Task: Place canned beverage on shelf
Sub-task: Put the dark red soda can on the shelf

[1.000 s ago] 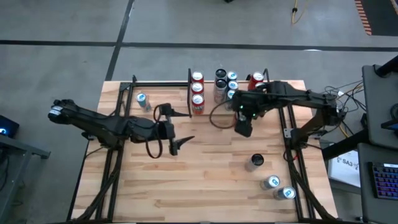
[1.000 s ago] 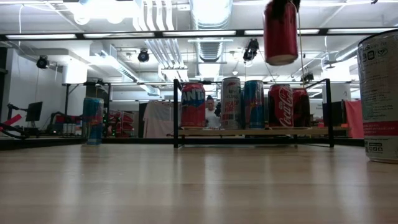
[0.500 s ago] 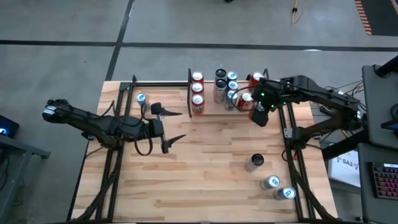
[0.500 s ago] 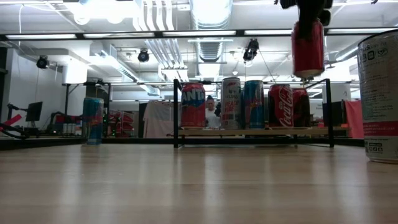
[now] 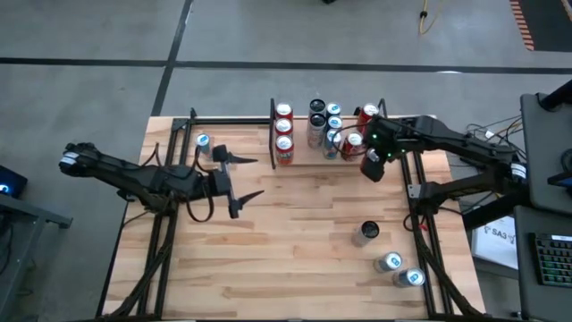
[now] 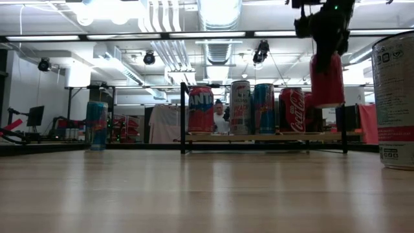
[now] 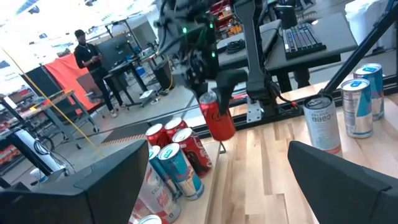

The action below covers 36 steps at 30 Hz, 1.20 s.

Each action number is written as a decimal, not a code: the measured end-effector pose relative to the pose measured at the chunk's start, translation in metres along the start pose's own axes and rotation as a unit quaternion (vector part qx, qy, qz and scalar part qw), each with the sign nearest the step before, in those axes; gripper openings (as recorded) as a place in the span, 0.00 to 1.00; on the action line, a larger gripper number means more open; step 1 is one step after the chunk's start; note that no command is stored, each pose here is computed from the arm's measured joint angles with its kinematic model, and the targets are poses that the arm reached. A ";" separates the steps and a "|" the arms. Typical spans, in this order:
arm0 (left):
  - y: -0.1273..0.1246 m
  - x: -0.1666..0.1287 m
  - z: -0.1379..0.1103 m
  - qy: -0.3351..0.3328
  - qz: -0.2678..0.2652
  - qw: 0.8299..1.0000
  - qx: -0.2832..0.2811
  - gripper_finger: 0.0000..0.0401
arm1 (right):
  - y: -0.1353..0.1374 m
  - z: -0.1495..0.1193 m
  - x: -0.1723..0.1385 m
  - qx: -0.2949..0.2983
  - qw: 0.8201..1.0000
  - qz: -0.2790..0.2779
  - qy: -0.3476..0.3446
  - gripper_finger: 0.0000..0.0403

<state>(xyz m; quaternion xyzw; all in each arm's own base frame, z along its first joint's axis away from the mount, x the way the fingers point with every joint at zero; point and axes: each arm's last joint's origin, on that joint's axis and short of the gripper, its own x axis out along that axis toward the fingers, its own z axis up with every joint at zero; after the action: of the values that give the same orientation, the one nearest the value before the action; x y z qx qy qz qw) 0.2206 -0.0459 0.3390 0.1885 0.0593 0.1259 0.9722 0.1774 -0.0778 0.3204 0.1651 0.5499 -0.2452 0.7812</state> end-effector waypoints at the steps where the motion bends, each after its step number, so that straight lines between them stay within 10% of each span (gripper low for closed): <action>1: 0.000 -0.001 0.000 -0.001 0.001 1.000 0.000 0.92 | -0.001 0.001 0.004 -0.003 1.000 -0.001 -0.003 0.72; 36: 0.008 -0.007 0.000 0.022 0.063 0.998 0.024 0.92 | -0.039 0.000 0.060 -0.006 0.999 -0.048 -0.010 0.72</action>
<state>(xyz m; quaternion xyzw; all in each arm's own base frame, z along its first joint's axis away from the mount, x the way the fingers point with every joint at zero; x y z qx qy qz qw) 0.2123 -0.0403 0.3431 0.2123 0.0713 0.1892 0.9561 0.1723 -0.1223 0.2643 0.1316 0.5504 -0.2806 0.7752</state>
